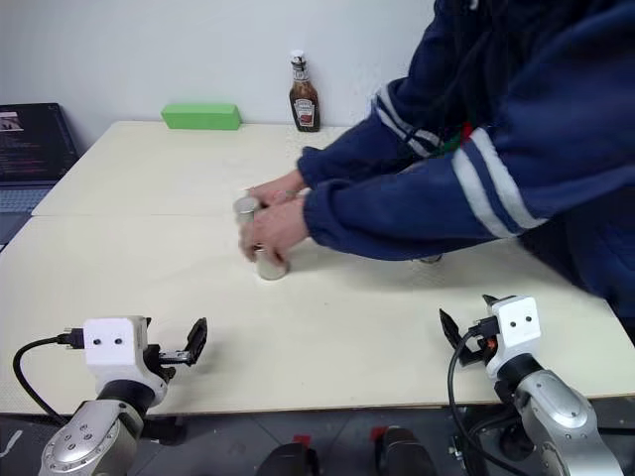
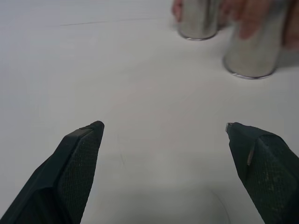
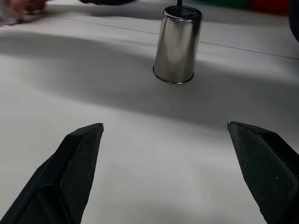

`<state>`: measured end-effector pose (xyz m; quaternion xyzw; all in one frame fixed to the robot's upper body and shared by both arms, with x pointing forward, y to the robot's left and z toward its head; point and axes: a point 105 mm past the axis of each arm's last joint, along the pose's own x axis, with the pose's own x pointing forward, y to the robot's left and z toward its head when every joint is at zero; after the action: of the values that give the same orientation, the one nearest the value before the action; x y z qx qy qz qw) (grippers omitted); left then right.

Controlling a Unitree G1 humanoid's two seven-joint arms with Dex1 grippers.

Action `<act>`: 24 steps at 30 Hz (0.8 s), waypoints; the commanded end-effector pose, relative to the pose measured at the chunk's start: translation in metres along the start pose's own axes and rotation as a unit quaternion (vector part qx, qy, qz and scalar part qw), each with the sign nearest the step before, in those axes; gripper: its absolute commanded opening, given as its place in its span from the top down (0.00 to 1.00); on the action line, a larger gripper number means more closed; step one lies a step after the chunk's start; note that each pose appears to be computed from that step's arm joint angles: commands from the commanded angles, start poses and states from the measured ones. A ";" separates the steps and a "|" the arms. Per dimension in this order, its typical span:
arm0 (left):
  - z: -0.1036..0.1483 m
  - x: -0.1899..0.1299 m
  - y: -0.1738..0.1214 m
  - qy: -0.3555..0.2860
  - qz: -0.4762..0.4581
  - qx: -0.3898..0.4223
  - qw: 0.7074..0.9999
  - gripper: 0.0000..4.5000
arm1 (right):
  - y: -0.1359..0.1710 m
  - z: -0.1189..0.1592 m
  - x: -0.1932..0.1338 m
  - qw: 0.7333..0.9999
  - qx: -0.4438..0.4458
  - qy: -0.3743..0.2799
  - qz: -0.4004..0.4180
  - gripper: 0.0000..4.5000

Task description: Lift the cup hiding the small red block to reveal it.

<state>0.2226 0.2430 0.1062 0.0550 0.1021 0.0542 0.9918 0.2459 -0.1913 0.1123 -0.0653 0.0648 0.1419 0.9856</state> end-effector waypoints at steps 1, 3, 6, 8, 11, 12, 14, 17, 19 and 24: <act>0.008 -0.001 0.002 -0.017 0.004 0.011 1.000 0.01 | 0.000 0.008 -0.002 1.000 -0.003 -0.017 -0.002 0.00; 0.008 -0.001 0.002 -0.017 0.003 0.012 1.000 0.01 | 0.000 0.008 -0.002 1.000 -0.003 -0.017 -0.002 0.00; 0.007 0.000 0.000 -0.016 0.002 0.013 1.000 0.01 | 0.000 0.009 -0.002 1.000 -0.003 -0.017 -0.004 0.00; 0.007 0.000 -0.001 -0.016 0.001 0.012 1.000 0.01 | 0.000 0.009 -0.002 1.000 -0.003 -0.017 -0.005 0.00; 0.007 0.000 0.000 -0.015 0.002 0.013 1.000 0.01 | 0.000 0.009 -0.002 1.000 -0.003 -0.017 -0.005 0.00; 0.007 0.000 0.000 -0.015 0.003 0.013 1.000 0.01 | 0.000 0.009 -0.002 1.000 -0.003 -0.017 -0.005 0.00; 0.007 0.000 0.001 -0.016 0.003 0.012 1.000 0.01 | 0.000 0.009 -0.002 1.000 -0.003 -0.017 -0.004 0.00; 0.008 0.001 0.001 -0.018 0.004 0.011 1.000 0.01 | 0.000 0.008 -0.003 1.000 -0.004 -0.016 -0.003 0.00; 0.008 0.001 0.001 -0.018 0.004 0.011 1.000 0.01 | -0.001 0.008 -0.003 1.000 -0.004 -0.016 -0.003 0.00; 0.009 0.001 0.002 -0.018 0.007 0.012 1.000 0.01 | -0.001 0.009 -0.001 1.000 -0.007 -0.017 0.000 0.00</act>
<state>0.2254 0.2411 0.1064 0.0573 0.1004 0.0514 0.9920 0.2458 -0.1917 0.1121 -0.0652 0.0651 0.1401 0.9858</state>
